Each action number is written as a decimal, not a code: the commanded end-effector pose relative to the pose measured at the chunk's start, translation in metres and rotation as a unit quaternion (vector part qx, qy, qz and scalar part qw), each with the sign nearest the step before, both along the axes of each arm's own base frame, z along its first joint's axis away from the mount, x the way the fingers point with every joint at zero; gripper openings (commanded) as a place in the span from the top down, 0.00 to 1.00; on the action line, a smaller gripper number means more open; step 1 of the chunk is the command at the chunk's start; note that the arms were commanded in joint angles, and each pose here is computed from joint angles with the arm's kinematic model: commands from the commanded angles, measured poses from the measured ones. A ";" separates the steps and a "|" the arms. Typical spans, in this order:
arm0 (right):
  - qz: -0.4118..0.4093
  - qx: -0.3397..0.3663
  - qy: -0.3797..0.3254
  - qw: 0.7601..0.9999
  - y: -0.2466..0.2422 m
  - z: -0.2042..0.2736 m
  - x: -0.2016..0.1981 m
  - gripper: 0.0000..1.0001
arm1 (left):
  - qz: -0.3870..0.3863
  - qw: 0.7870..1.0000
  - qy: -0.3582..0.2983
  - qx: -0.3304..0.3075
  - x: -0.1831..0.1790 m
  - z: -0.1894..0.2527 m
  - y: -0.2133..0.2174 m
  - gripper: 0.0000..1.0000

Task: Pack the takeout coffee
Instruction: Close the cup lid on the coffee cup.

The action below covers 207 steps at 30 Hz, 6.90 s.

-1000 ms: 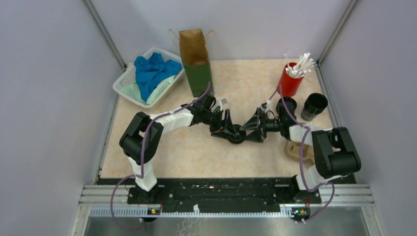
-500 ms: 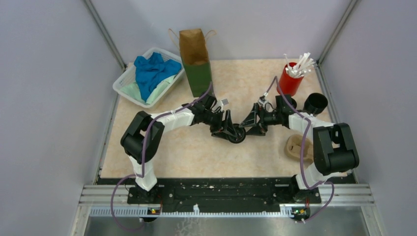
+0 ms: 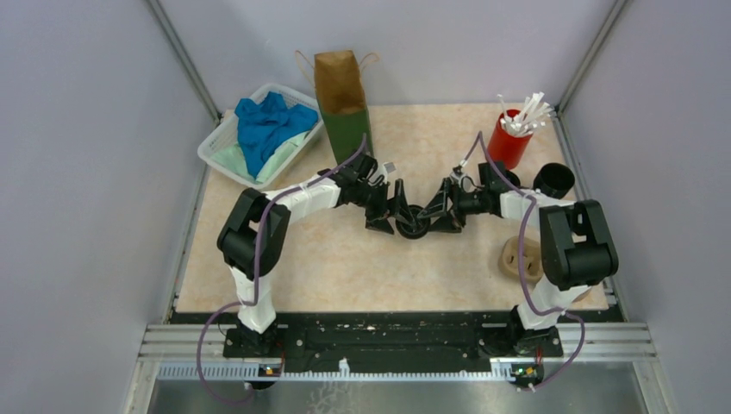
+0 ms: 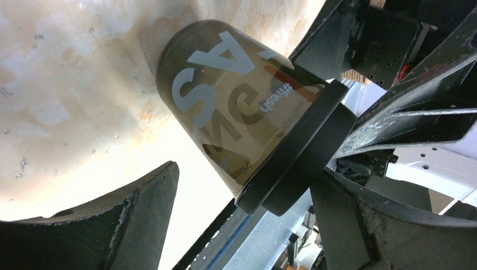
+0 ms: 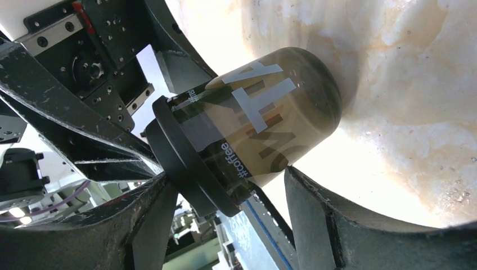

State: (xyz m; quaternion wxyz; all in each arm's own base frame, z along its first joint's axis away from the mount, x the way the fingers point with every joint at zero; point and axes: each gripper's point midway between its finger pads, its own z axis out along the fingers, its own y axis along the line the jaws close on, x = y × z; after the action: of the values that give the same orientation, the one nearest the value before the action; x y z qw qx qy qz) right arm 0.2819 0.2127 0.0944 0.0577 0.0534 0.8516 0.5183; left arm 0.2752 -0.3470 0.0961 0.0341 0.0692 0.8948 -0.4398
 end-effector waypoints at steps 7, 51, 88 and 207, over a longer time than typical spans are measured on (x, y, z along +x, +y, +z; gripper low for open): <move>-0.032 -0.011 0.007 0.999 -0.017 -0.007 0.020 0.30 | -0.018 0.999 -0.029 -0.025 0.025 0.022 -0.011 0.02; -0.006 0.038 -0.053 0.998 -0.011 0.027 0.056 0.09 | 0.006 1.000 0.022 0.007 0.041 -0.032 0.004 0.38; -0.019 0.007 -0.056 0.998 -0.002 0.003 0.032 0.16 | -0.005 0.999 0.009 0.046 0.031 -0.044 0.005 0.41; -0.095 -0.064 -0.031 0.993 -0.054 -0.058 -0.018 0.46 | -0.023 0.994 0.020 0.109 -0.018 -0.061 -0.001 0.42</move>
State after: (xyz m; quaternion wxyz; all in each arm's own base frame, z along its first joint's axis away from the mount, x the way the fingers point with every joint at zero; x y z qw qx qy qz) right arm 0.2717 0.1800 0.0858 0.1420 0.0555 0.8011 0.5788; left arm 0.2557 -0.3775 0.0979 -0.0044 0.0951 0.8859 -0.4540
